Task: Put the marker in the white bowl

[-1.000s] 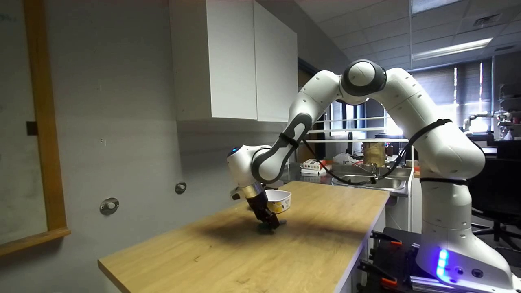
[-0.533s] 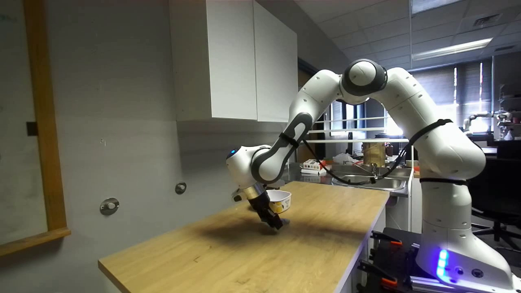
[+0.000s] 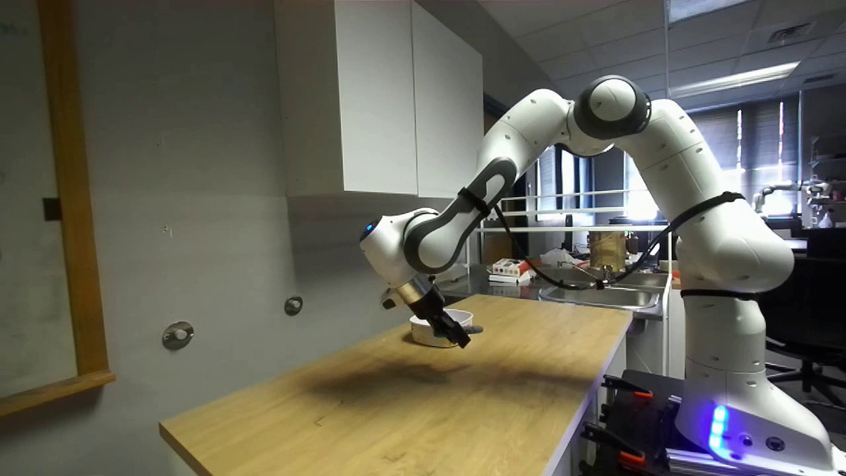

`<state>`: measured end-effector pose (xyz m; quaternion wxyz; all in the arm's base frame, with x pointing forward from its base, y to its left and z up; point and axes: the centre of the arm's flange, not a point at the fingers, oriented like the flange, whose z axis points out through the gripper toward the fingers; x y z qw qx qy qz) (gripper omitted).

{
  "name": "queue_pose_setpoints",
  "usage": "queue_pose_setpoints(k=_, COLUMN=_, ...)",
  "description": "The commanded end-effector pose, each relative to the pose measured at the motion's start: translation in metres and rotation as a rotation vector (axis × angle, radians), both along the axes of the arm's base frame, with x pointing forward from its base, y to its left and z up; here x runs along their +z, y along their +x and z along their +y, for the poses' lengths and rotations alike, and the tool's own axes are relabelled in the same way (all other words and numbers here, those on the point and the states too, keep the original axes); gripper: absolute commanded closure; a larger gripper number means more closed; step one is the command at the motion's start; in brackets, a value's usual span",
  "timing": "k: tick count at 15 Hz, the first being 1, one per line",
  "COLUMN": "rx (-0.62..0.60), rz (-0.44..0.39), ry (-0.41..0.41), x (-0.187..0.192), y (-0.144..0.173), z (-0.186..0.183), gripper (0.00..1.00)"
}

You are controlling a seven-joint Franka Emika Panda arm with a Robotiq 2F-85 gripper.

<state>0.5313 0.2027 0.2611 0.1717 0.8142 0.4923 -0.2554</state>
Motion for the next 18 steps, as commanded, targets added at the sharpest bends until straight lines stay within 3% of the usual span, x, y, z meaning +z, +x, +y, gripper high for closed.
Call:
queue_pose_setpoints(k=1, rx=-0.043, rz=-0.017, ry=-0.093, x=0.050, y=-0.015, z=0.006, gripper=0.96)
queue_pose_setpoints(k=5, rx=-0.014, rz=-0.021, ry=-0.163, x=0.097, y=-0.006, z=0.008, gripper=0.94)
queue_pose_setpoints(k=9, rx=0.052, rz=-0.058, ry=-0.212, x=0.127, y=0.026, z=0.012, gripper=0.95)
queue_pose_setpoints(k=13, rx=0.149, rz=-0.082, ry=-0.204, x=0.137, y=0.062, z=0.015, gripper=0.95)
queue_pose_setpoints(k=18, rx=0.273, rz=-0.045, ry=-0.187, x=0.130, y=0.099, z=0.011, gripper=0.94)
